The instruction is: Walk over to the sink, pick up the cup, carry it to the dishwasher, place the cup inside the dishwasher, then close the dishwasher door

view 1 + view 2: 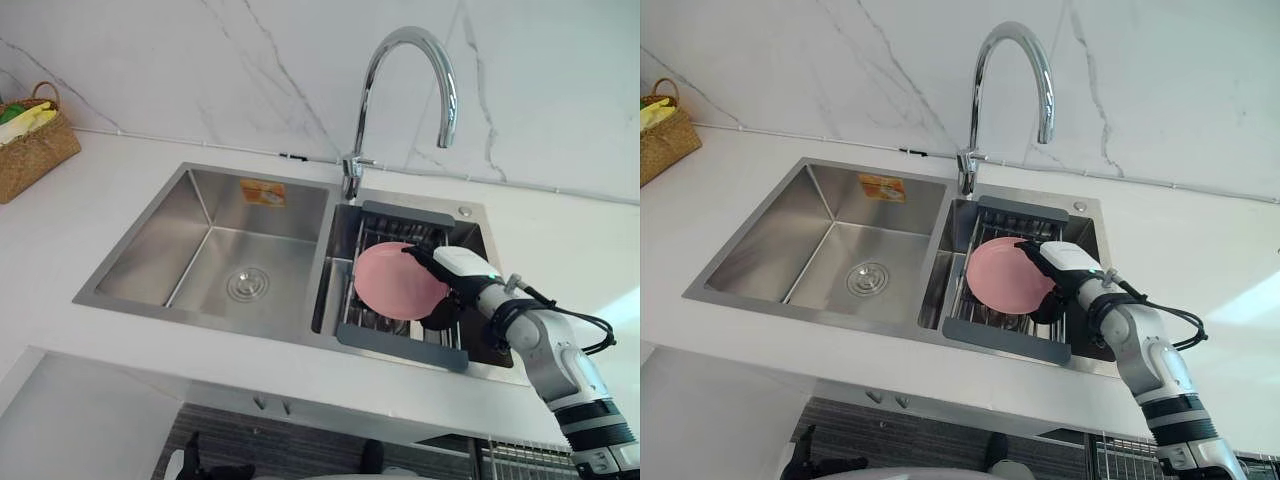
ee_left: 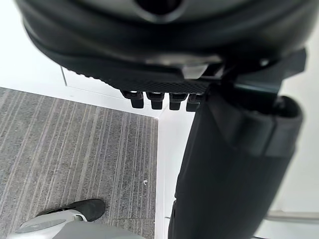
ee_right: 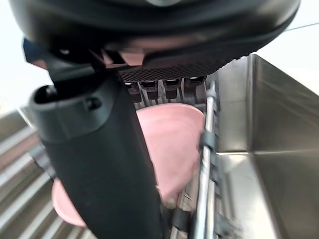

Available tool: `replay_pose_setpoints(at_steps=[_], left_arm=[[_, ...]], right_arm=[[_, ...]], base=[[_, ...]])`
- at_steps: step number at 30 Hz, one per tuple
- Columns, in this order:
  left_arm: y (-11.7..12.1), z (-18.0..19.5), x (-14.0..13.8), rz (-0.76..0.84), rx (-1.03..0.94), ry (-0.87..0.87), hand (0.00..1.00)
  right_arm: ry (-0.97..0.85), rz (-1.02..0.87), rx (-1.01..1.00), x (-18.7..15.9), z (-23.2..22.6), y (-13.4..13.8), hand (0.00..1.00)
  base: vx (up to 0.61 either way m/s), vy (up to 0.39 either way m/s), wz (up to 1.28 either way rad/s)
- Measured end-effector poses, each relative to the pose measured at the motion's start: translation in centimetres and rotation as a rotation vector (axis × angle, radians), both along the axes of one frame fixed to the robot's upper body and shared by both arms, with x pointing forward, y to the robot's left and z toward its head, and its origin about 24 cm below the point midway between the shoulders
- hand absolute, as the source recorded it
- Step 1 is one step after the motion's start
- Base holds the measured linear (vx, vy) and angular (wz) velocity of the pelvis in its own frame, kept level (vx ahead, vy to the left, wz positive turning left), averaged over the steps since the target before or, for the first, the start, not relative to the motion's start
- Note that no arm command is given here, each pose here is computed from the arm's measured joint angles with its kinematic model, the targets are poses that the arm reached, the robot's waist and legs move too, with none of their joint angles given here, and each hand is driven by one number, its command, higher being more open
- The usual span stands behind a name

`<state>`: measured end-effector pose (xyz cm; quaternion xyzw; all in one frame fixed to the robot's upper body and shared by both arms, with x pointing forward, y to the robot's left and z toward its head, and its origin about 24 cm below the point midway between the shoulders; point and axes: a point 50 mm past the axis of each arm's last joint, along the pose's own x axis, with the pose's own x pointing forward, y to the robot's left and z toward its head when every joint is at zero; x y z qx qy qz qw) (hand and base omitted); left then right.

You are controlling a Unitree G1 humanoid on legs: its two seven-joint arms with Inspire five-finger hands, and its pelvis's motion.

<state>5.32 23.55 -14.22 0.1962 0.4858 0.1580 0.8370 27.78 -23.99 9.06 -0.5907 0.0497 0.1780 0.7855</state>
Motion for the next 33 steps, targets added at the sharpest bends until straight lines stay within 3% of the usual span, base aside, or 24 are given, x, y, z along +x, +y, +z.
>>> replay_pose_setpoints(at_steps=[11, 24, 33], left_arm=[[0.3, 0.0, -1.6, 0.053, 0.007, 0.009, 1.00], [0.2, -0.1, -1.8, 0.098, 0.010, -0.004, 1.00], [0.7, -0.4, -2.5, 0.170, 0.005, -0.013, 1.00]], right_arm=[[-0.100, -0.032, 0.183, 0.1, 3.4, -1.3, 1.00], [-0.192, 0.093, 0.161, -0.2, 6.1, 0.6, 1.00], [-0.140, 0.249, 0.138, -4.8, 5.6, 2.8, 1.00]], base=[[0.00, 0.000, 0.00], [0.00, 0.000, -0.01], [0.00, 0.000, -0.02]])
